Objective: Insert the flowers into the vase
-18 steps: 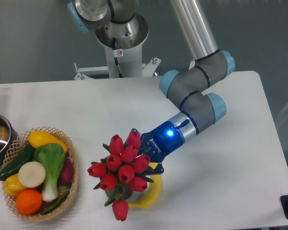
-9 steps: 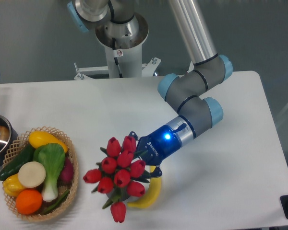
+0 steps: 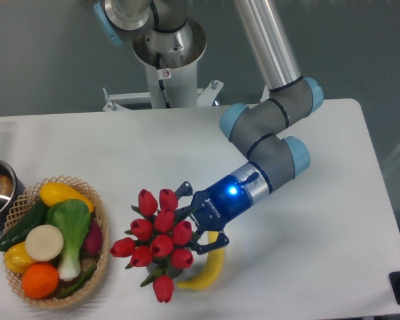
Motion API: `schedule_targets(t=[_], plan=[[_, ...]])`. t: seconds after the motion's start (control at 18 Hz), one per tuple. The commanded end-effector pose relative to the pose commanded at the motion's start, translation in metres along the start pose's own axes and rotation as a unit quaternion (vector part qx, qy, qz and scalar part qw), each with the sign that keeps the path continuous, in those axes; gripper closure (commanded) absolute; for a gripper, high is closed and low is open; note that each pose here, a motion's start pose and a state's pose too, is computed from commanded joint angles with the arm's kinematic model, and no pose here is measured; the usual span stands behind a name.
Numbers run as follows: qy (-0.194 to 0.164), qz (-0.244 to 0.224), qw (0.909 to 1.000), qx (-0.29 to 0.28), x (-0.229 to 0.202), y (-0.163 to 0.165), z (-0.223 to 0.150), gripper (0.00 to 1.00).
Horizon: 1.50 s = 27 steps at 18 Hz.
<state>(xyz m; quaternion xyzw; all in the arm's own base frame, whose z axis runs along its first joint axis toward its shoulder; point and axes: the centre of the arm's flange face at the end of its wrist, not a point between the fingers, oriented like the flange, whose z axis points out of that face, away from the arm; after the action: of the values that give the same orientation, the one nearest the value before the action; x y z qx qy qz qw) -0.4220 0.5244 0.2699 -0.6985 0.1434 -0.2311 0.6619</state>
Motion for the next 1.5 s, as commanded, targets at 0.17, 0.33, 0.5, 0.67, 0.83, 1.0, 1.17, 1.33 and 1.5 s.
schedule_targets(t=[0.17,0.33,0.5,0.67,0.83,1.0,1.17,1.33,1.5], plan=[[0.000,0.000,1.0000,0.000,0.001,0.000,0.000,0.13],[0.000,0.003,1.0000,0.000,0.002,-0.003,0.000,0.00],[-0.003,0.010,0.9999,-0.003,0.002,-0.008,-0.003,0.00],[-0.013,0.029,0.9993,-0.020,0.008,-0.033,-0.009,0.00],[-0.045,0.059,0.9893,-0.126,0.016,-0.054,-0.012,0.00],[-0.058,0.061,0.9830,-0.163,0.030,-0.070,-0.010,0.00],[-0.073,0.068,0.9754,-0.197,0.051,-0.083,-0.012,0.00],[-0.104,0.088,0.9474,-0.290,0.079,-0.091,-0.013,0.00],[-0.126,0.109,0.9189,-0.358,0.105,-0.103,-0.008,0.00]])
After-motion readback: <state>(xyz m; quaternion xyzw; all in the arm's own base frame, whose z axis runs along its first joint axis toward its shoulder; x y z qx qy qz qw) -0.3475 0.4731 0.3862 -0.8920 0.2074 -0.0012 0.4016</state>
